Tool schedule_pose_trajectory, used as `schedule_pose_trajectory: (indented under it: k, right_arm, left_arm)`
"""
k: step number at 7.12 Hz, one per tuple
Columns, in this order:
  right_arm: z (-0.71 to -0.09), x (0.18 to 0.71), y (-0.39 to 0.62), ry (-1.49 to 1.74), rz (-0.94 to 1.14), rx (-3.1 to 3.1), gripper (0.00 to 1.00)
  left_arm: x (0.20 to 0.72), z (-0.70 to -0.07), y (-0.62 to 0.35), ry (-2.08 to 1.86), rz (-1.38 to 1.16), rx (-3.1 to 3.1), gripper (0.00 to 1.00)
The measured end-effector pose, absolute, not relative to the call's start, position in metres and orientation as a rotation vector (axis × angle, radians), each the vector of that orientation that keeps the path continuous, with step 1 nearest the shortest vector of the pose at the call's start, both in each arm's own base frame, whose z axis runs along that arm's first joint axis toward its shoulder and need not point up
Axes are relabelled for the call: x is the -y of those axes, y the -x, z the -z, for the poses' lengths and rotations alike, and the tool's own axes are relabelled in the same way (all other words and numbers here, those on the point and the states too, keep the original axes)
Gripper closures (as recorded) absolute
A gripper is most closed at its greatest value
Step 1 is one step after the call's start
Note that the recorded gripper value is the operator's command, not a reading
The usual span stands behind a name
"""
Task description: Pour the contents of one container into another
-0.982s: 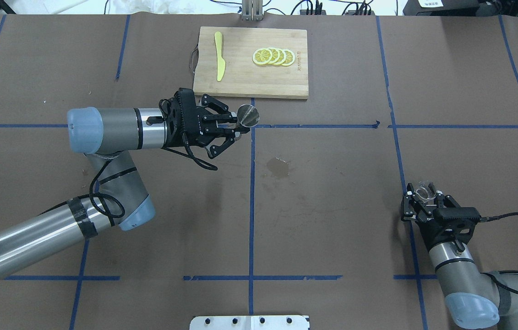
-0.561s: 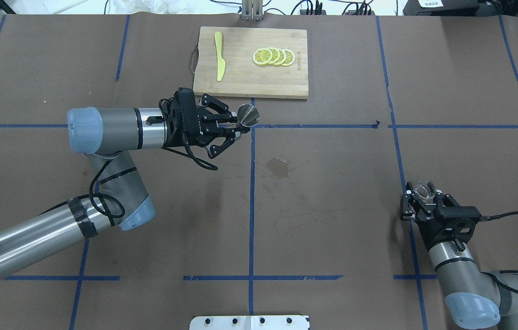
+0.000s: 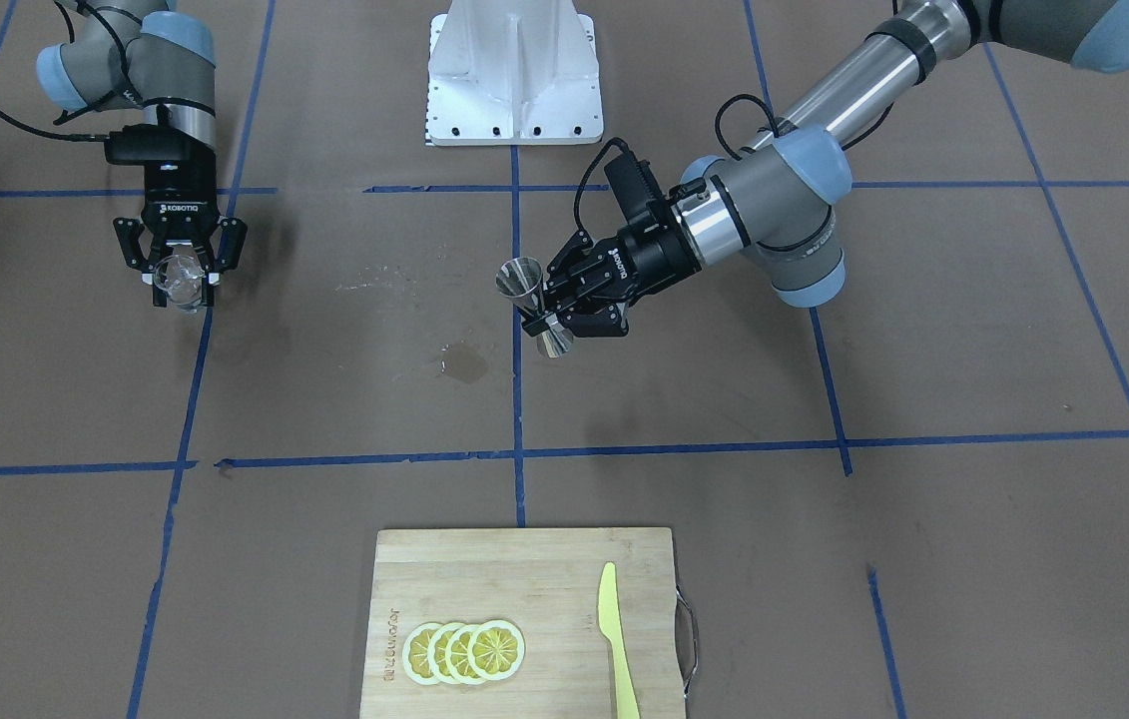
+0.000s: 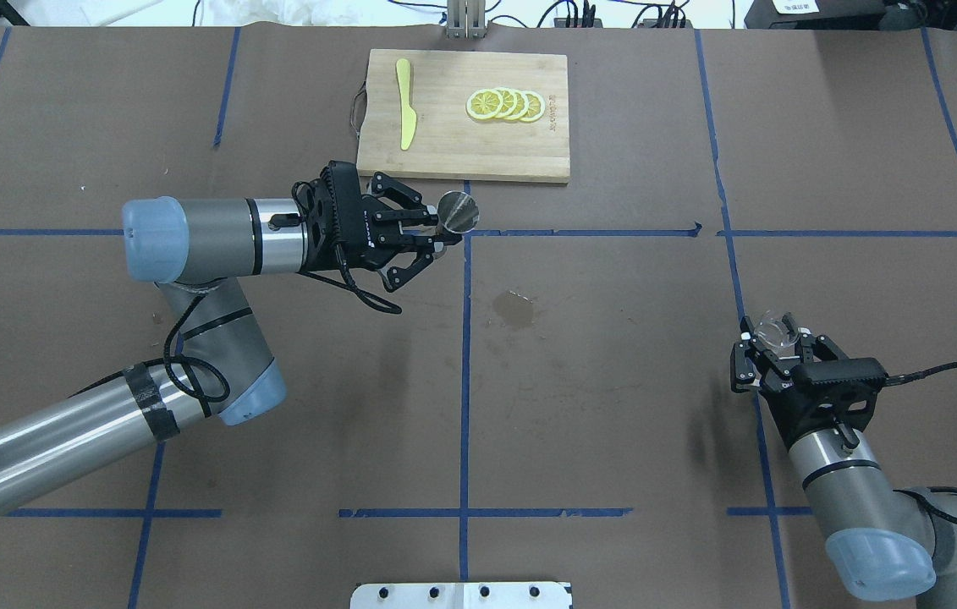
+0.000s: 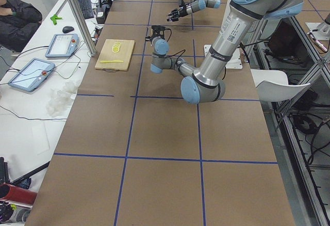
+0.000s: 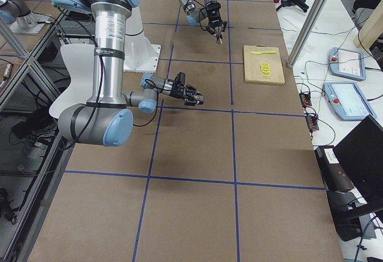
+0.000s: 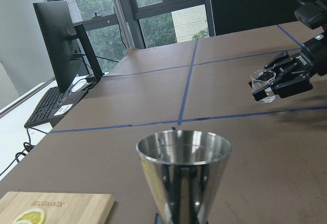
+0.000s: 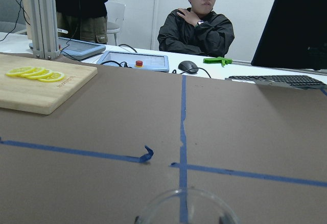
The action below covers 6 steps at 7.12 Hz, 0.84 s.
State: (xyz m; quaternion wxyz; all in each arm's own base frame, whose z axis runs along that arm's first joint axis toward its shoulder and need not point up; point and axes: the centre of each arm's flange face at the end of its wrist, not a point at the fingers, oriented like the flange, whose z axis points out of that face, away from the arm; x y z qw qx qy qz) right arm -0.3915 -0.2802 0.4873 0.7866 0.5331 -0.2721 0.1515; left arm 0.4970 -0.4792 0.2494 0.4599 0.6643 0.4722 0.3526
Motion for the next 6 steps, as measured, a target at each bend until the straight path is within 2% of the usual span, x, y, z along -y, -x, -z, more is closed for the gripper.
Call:
schedule_pose_trajectory:
  k: [3, 6]
  right_arm:
    - [-0.448, 0.319, 0.377, -1.154, -0.251, 0.604, 1.00]
    - [-0.382, 0.366, 0.392, -1.170, -0.147, 0.621, 1.00]
  left_arm:
    - [0.479, -0.252, -0.497, -1.632, -0.869, -1.161, 1.00]
    - [0.479, -0.253, -0.496, -1.631, -0.869, -1.161, 1.00]
